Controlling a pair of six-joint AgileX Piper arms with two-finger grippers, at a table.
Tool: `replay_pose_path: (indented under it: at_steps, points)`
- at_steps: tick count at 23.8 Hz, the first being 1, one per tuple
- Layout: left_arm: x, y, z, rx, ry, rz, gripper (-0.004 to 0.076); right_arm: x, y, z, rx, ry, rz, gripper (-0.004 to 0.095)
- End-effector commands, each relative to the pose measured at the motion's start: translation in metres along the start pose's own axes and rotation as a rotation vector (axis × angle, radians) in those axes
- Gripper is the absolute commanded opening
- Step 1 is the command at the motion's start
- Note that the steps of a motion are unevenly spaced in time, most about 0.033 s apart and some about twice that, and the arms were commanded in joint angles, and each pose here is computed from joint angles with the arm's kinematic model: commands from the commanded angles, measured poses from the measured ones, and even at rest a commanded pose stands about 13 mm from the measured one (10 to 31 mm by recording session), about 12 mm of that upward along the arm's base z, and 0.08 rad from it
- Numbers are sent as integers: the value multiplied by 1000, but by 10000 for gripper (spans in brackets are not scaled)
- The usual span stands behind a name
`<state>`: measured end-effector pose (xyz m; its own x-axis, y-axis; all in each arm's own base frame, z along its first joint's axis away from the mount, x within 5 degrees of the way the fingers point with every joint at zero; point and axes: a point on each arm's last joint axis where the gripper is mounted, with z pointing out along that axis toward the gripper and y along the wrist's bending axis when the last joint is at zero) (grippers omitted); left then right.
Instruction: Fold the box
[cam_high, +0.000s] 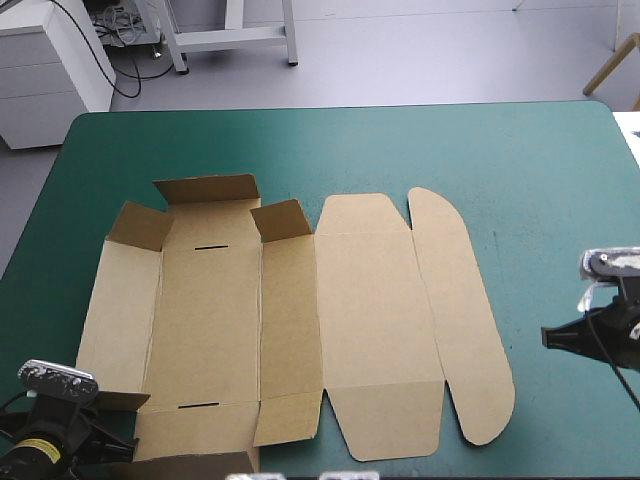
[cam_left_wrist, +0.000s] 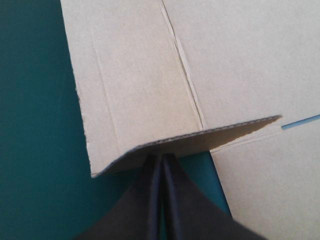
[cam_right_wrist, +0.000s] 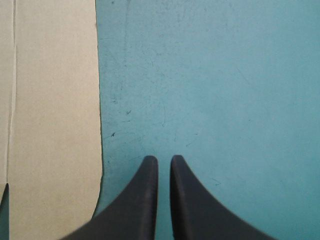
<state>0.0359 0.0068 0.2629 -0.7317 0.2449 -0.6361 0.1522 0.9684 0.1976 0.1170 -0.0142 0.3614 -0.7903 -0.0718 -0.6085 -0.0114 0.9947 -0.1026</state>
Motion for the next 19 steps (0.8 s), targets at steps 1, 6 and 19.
replay_pose_path:
  at_steps: [1,6,19]
  points:
    - [-9,1,-3,-3,-55,-7,-10,19,3,4,10,-107,21,21]
    - [-12,1,-7,6,-71,-15,-10,45,13,33,-47,-116,58,10]
    - [-48,-1,-22,118,-87,-107,-10,48,18,47,-93,-180,46,8]
